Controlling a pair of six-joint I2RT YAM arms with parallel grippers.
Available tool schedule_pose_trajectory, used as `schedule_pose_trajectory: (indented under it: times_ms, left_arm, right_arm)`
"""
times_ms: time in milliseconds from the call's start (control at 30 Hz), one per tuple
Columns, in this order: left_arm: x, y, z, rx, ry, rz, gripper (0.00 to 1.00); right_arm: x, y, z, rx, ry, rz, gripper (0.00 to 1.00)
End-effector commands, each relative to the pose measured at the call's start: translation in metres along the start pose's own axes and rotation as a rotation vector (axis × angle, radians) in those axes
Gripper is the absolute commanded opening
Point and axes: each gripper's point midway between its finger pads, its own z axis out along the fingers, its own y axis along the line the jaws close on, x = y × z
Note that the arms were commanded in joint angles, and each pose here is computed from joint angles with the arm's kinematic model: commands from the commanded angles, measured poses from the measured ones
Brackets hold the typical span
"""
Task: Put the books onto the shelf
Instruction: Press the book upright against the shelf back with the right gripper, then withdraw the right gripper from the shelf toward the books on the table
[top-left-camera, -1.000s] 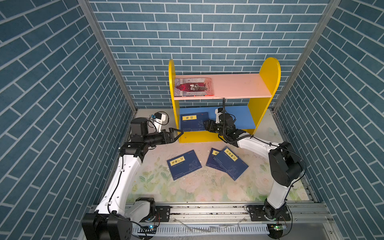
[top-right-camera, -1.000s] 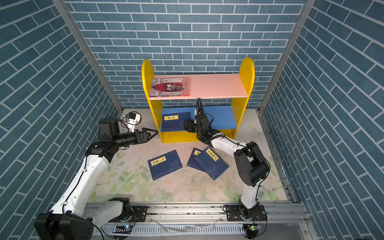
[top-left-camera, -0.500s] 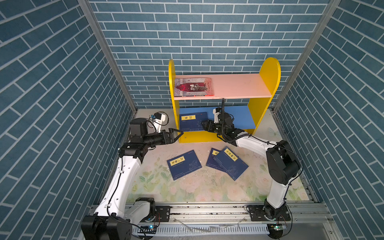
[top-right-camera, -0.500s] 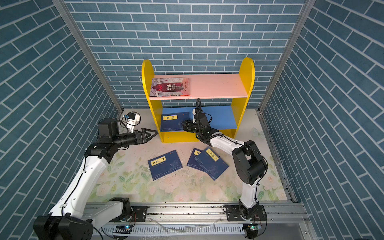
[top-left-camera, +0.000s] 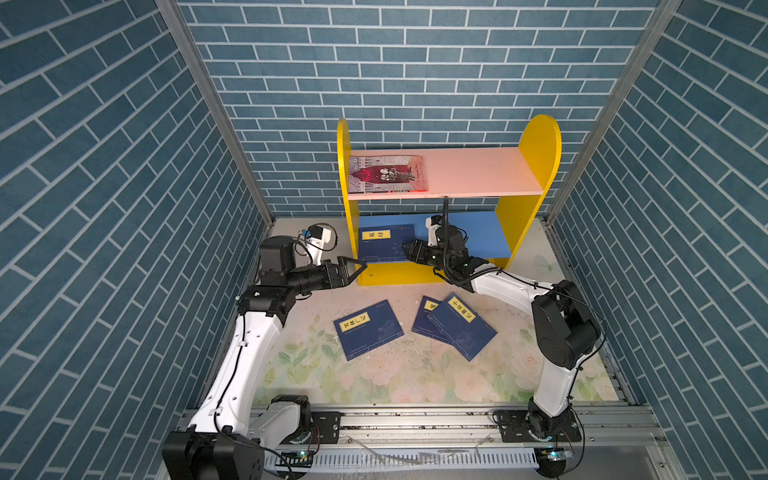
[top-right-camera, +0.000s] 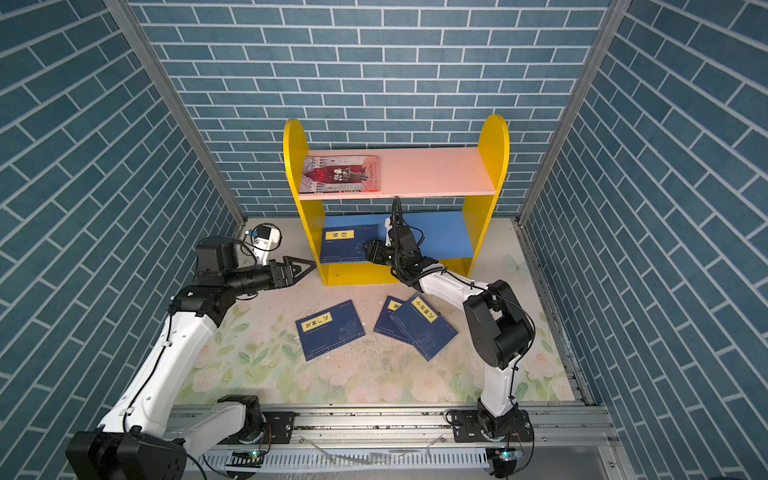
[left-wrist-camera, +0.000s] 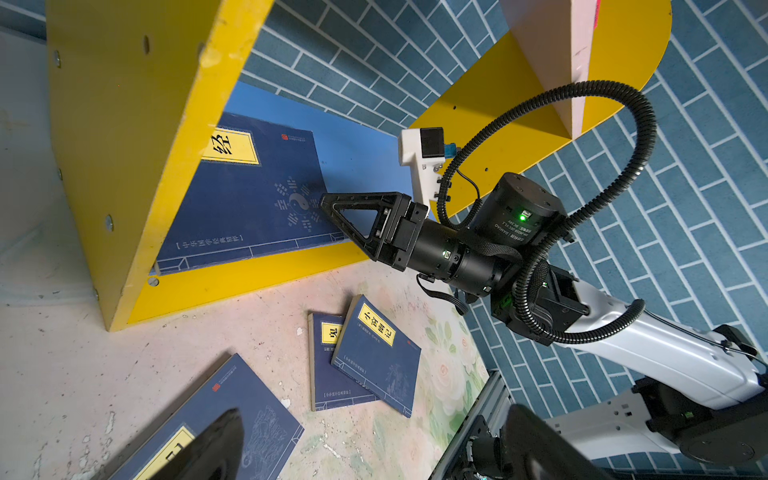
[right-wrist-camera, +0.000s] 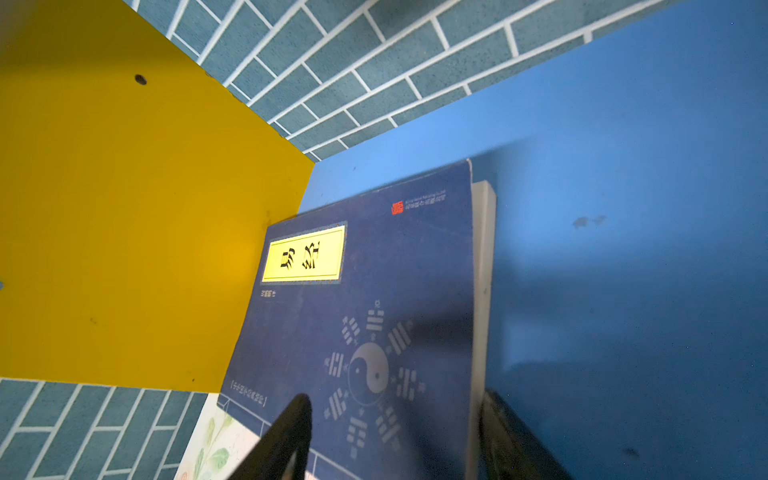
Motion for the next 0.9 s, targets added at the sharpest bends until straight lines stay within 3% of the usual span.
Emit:
schedule_pose_trajectory:
  times_ms: [0,267,433,867]
  left_arm:
    - [-0.008,-0.011,-0.004,0.016,-0.020,0.038,1.00]
    - [-0.011,-0.012,-0.007,-0.005,-0.018,0.047,1.00]
    - [-0.016,-0.023,-0.015,-0.017,-0.001,0.122,1.00]
    - [0.001,-0.021,-0.024,-0.059,0.037,0.118,1.00]
  right_arm:
    - [0.006,0.005,0.004,-0.009,0.020,0.025,0.65]
    - [-0.012,-0.007,-0.018,0.095,-0.067,-0.002,0.70]
    - [-0.022,-0.004,-0.052,0.128,-0.102,-0.007,0.72]
    - [0.017,-0.031,-0.165,0.270,-0.103,0.099,0.71]
